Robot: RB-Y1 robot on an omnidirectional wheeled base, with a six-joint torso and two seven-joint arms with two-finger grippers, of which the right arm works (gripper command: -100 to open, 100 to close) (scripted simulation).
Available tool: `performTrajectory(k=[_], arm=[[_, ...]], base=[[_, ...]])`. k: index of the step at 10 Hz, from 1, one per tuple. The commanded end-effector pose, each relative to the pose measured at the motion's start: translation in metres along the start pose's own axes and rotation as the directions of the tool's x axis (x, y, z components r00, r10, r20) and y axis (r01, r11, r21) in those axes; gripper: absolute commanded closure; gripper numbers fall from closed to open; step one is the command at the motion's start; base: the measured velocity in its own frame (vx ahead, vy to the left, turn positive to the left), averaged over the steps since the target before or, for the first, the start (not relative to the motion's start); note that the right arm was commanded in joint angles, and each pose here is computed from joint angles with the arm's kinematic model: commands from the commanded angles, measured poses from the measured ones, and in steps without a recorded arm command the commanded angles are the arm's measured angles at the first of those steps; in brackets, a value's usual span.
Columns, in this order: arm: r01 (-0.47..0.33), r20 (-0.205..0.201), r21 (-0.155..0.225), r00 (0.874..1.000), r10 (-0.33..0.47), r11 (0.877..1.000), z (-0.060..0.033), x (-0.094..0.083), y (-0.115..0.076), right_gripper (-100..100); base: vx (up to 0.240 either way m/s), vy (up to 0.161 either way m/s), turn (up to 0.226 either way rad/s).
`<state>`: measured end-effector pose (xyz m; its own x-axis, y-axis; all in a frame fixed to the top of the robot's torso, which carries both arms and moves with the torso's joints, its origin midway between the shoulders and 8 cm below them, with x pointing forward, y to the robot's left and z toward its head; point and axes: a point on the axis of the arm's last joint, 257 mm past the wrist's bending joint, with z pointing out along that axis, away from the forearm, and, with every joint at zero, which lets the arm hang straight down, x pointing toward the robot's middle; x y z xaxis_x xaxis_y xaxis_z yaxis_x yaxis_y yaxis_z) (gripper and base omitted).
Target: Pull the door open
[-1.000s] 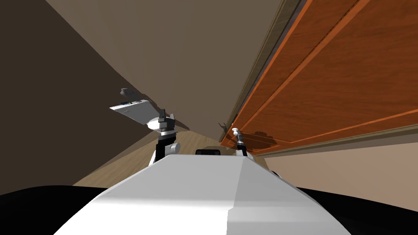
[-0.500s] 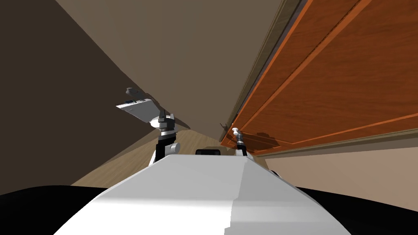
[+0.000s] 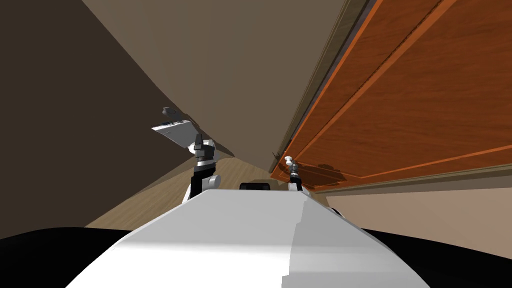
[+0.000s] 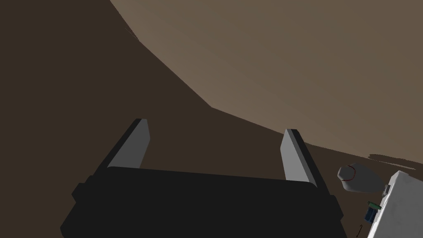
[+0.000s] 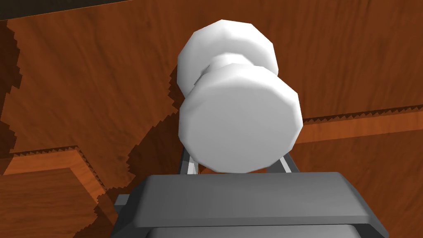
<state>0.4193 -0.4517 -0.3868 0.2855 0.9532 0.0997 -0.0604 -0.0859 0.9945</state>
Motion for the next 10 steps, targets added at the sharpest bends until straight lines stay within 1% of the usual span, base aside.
performTrajectory(k=[1, 2, 5, 6, 7, 8, 9, 10], arm=[[-0.045, -0.013, -0.011, 0.999, 0.045, 0.999, 0.0032, 0.0103, 0.0025, 100], [-0.090, -0.005, -0.012, 0.996, 0.090, 0.996, 0.0041, 0.0091, 0.0026, 100], [-0.096, -0.005, -0.012, 0.995, 0.096, 0.995, 0.0041, 0.0091, 0.0026, 100], [-0.146, 0.003, -0.013, 0.989, 0.147, 0.989, 0.0049, 0.0080, 0.0026, 100], [-0.178, 0.011, -0.015, 0.984, 0.178, 0.984, 0.0057, 0.0068, 0.0026, 100], [-0.196, 0.011, -0.015, 0.980, 0.197, 0.980, 0.0057, 0.0068, 0.0026, 100], [-0.196, 0.011, -0.015, 0.980, 0.197, 0.980, 0.0057, 0.0068, 0.0026, 100], [-0.246, 0.019, -0.018, 0.969, 0.246, 0.969, 0.0064, 0.0057, 0.0025, 100]], base=[[-0.036, -0.016, 0.040], [-0.047, -0.014, 0.065], [-0.018, -0.006, 0.016], [-0.029, -0.006, 0.046], [-0.066, -0.014, 0.116], [-0.048, -0.023, 0.067], [-0.015, -0.015, 0.010], [-0.030, -0.013, 0.065]])
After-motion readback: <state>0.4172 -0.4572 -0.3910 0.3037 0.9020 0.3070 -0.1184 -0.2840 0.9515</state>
